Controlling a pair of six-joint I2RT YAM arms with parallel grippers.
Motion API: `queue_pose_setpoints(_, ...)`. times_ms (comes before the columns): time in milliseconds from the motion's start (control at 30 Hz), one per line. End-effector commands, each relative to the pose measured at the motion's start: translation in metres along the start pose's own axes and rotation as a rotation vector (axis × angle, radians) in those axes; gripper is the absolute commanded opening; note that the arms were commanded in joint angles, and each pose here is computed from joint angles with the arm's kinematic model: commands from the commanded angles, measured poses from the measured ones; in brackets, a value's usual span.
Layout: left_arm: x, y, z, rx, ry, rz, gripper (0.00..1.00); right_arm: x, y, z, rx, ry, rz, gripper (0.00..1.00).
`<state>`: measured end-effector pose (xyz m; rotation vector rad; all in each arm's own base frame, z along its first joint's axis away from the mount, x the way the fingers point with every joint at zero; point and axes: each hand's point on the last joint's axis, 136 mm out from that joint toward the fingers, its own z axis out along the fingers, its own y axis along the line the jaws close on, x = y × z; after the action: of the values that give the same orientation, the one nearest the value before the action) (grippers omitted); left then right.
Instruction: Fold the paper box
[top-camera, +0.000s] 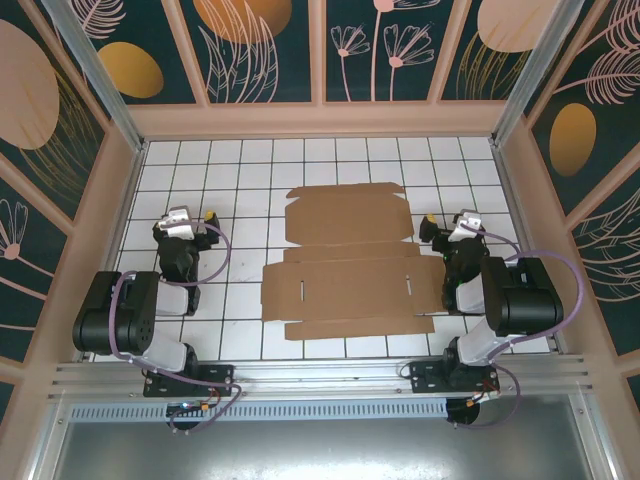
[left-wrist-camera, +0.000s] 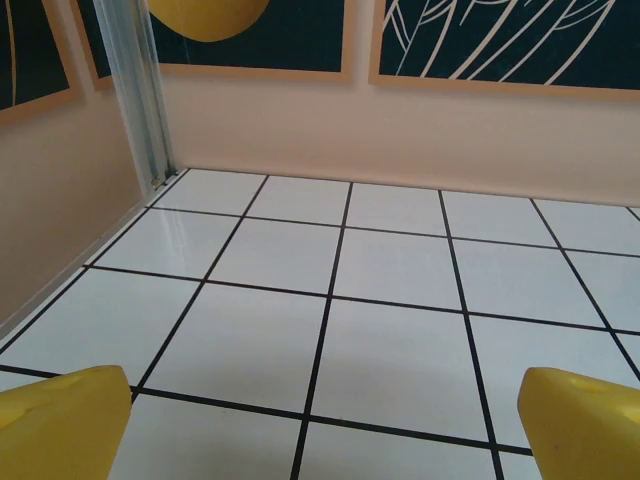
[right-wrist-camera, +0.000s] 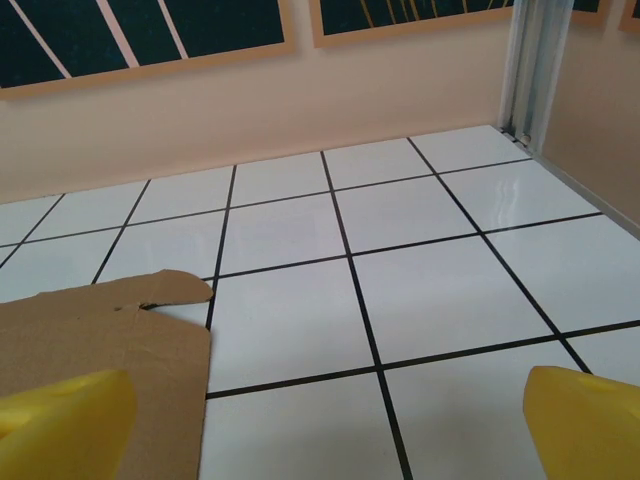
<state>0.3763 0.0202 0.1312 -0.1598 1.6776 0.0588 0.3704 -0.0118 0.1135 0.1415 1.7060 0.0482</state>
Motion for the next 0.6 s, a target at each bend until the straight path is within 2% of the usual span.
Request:
queue_pose_setpoints(0,-0.0050,0.0036,0.0002,-0.014,-0.019,-0.016,0.99,-0.0139,0.0004,0.0025,-0.005,-0.042,-0.009,0.99)
queue_pose_setpoints(567,-0.0052,0.0037,0.0003,-0.014,-0.019,-0.015,0.99,-0.0133,0.0068,0.0035,-0.046,-0.033,-0.020,0.99)
